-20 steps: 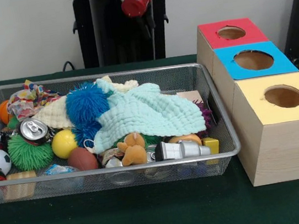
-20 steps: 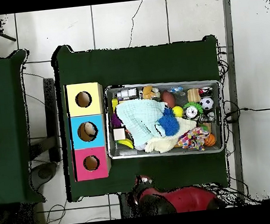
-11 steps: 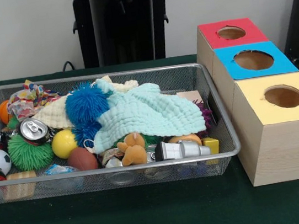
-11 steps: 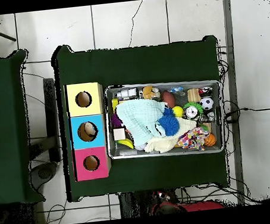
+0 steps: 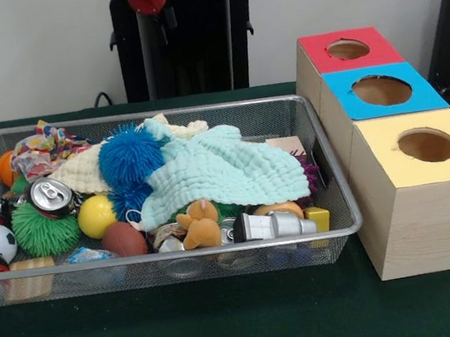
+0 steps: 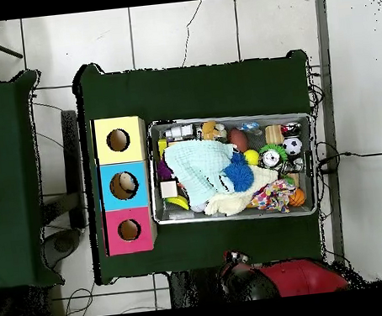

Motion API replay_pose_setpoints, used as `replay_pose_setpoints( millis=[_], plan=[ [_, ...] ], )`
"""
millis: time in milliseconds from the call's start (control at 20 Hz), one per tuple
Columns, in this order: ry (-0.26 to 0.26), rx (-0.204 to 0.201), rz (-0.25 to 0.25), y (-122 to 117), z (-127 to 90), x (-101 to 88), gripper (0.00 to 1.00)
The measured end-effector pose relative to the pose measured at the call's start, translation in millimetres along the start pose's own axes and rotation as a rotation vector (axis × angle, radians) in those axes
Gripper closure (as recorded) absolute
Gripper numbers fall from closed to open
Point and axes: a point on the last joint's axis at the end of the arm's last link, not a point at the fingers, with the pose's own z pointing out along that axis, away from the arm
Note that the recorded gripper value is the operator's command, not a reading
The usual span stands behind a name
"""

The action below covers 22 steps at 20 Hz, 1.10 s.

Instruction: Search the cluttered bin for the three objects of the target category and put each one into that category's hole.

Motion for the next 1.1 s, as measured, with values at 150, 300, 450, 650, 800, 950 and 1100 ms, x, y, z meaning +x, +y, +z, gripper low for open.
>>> replay_pose_setpoints(
  millis=[150, 300, 450, 650, 800, 950, 1100],
  plan=[
    [-0.012, 0.018, -0.010, -17.0, 7.3, -7.7, 0.00],
    [-0.033, 0.035, -0.011, -31.8, 15.5, -13.4, 0.00],
    [-0.048, 0.038, -0.001, -39.0, 21.0, -13.5, 0.00],
    [-0.062, 0.025, 0.045, -43.8, 25.0, -8.8, 0.00],
    [-0.051, 0.024, 0.080, -45.6, 23.1, -5.2, 0.00],
    [-0.047, 0.026, 0.104, -48.0, 20.1, -3.5, 0.00],
    [-0.033, 0.038, 0.145, -53.9, 13.6, -3.2, 0.00]
  ],
)
